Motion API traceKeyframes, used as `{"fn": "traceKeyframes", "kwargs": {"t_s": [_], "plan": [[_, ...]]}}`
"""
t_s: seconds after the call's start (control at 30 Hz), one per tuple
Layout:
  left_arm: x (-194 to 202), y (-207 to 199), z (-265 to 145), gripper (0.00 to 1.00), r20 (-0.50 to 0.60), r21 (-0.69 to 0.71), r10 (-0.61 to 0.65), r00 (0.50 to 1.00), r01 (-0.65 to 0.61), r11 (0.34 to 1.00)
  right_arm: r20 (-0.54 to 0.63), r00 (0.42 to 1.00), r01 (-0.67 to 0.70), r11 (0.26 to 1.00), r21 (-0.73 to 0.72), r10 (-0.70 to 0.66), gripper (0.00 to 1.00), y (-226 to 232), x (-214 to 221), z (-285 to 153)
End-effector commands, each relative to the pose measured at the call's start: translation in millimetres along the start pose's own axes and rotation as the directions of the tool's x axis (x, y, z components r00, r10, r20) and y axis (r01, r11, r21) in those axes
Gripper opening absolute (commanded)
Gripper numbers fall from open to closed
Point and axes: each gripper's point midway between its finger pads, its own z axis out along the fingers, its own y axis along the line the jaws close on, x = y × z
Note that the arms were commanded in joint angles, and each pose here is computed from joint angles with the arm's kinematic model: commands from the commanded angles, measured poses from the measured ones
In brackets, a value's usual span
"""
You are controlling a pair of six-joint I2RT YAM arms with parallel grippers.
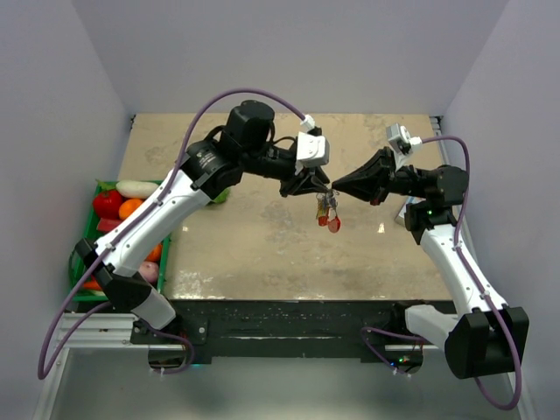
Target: Remove the keys from the keyring
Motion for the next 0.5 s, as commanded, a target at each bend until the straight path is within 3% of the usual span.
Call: {"fn": "traceKeyframes", "kwargs": {"t_s": [0.0, 0.23, 0.47], "plan": [[-31, 6, -17, 0.27, 0.087, -0.031, 0.029, 0.996, -0.026, 0.999, 0.027, 0.995, 0.101, 0.995, -0.016, -0.1, 0.0, 12, -24, 2], [-15, 17, -15, 0.27, 0.055, -0.069, 0.006, 0.998, -0.003, 0.998, 0.03, 0.994, 0.11, 0.994, -0.019, -0.109, 0.0, 14, -28, 1], [-4, 7, -7, 0.27, 0.05, 0.012, -0.036, 0.998, 0.036, 0.999, 0.033, 0.993, 0.114, 0.993, -0.017, -0.113, 0.0, 14, -29, 2]]}}
